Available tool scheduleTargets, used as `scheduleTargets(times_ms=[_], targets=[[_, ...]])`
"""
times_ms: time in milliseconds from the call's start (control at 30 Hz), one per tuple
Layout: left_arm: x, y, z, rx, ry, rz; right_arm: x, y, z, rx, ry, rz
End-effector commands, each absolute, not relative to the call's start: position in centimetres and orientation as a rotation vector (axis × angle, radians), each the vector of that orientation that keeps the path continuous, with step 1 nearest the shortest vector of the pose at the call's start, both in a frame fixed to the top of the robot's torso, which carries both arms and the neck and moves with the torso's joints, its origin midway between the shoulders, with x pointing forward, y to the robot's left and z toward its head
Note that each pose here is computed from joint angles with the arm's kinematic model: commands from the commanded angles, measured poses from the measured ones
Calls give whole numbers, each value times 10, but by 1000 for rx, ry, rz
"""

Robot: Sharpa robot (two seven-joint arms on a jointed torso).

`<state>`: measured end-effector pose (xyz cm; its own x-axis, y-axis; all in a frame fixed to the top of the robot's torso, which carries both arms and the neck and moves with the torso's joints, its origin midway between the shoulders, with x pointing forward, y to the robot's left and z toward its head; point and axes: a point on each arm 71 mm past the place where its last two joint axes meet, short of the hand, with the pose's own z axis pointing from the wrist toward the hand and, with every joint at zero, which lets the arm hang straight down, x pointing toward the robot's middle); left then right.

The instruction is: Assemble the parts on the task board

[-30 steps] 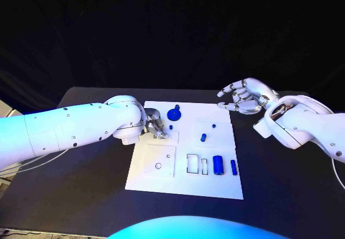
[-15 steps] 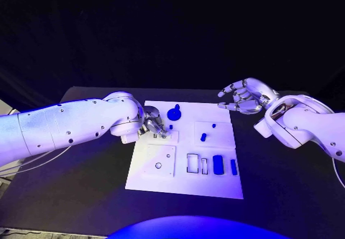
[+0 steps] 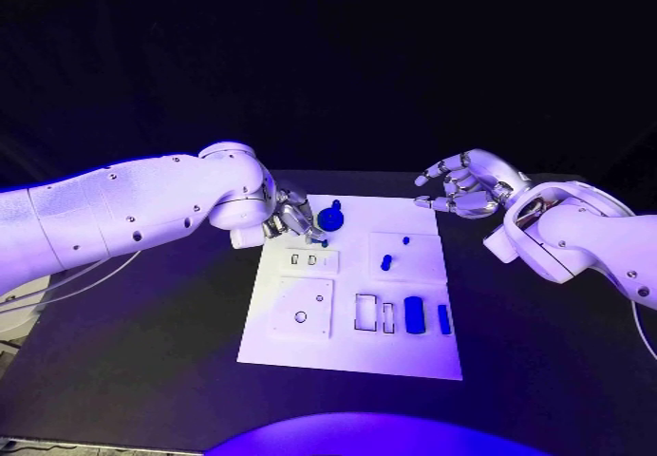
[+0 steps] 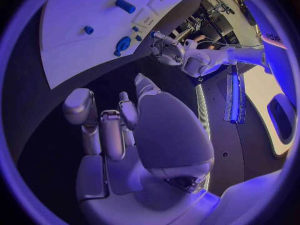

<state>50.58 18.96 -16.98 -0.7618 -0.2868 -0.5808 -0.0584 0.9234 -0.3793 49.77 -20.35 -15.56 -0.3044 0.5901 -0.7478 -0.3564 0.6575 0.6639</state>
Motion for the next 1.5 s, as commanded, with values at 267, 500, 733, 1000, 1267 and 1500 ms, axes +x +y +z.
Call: scheduleTargets(times_ms=[267, 500, 733, 1000, 1267, 1500], targets=[[525, 172, -168, -44, 2644, -384, 498, -202, -157, 180, 1644, 947], [531, 164, -169, 2, 2697, -344, 498, -201, -157, 180, 1644, 947], [530, 160, -176, 4, 2717, -327, 499, -201, -157, 181, 1639, 946], [528, 157, -181, 21, 2690, -289, 502, -205, -155, 210, 1590, 908], [528, 155, -183, 9, 2663, -281, 504, -207, -151, 265, 1524, 915], [527, 155, -186, 8, 2647, -270, 505, -208, -150, 305, 1505, 939]])
